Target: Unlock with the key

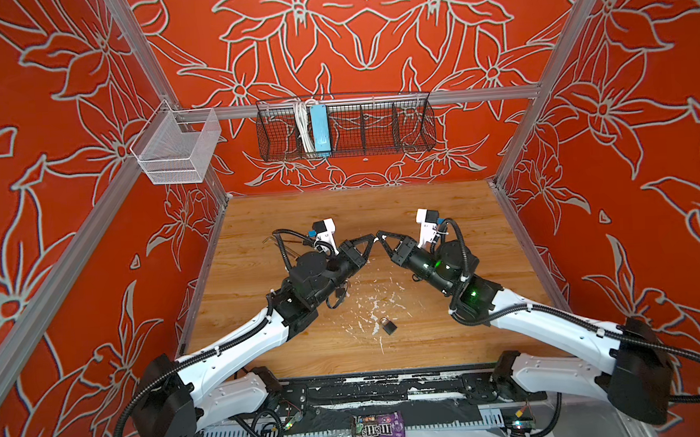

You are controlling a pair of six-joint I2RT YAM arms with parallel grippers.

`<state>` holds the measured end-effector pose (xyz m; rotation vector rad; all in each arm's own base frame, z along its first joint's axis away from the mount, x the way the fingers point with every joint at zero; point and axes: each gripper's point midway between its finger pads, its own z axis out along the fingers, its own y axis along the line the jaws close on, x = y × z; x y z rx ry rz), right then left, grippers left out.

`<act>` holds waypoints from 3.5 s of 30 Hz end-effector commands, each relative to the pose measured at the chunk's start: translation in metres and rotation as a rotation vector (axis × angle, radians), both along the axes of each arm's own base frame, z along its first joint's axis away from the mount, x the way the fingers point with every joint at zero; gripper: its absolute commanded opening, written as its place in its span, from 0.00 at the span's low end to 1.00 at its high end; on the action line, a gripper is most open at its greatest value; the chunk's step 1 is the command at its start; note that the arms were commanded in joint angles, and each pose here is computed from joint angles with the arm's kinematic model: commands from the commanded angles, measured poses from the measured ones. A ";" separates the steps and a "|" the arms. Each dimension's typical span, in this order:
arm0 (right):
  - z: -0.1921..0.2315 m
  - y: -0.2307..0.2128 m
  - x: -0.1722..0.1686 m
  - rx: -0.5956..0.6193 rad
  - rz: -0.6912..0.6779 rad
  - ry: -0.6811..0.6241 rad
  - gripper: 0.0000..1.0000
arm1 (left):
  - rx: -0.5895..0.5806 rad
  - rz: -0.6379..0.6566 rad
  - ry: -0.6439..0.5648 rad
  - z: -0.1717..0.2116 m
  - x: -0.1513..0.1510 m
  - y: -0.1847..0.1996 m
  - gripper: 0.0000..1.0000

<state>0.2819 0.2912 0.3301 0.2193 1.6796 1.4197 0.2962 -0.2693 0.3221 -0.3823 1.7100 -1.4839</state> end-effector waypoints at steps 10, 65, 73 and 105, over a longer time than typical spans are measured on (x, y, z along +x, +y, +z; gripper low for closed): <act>0.015 0.002 -0.001 0.058 0.004 -0.009 0.00 | -0.029 -0.089 -0.097 0.032 -0.007 -0.018 0.10; -0.023 -0.040 -0.047 -0.206 0.545 -0.065 0.44 | 0.427 -0.573 -0.031 -0.011 -0.031 -0.039 0.00; -0.025 -0.035 -0.046 -0.186 0.605 -0.058 0.38 | 0.440 -0.589 -0.040 -0.005 -0.029 -0.039 0.00; -0.024 -0.032 -0.045 -0.149 0.664 -0.055 0.09 | 0.443 -0.597 -0.035 -0.001 -0.022 -0.037 0.00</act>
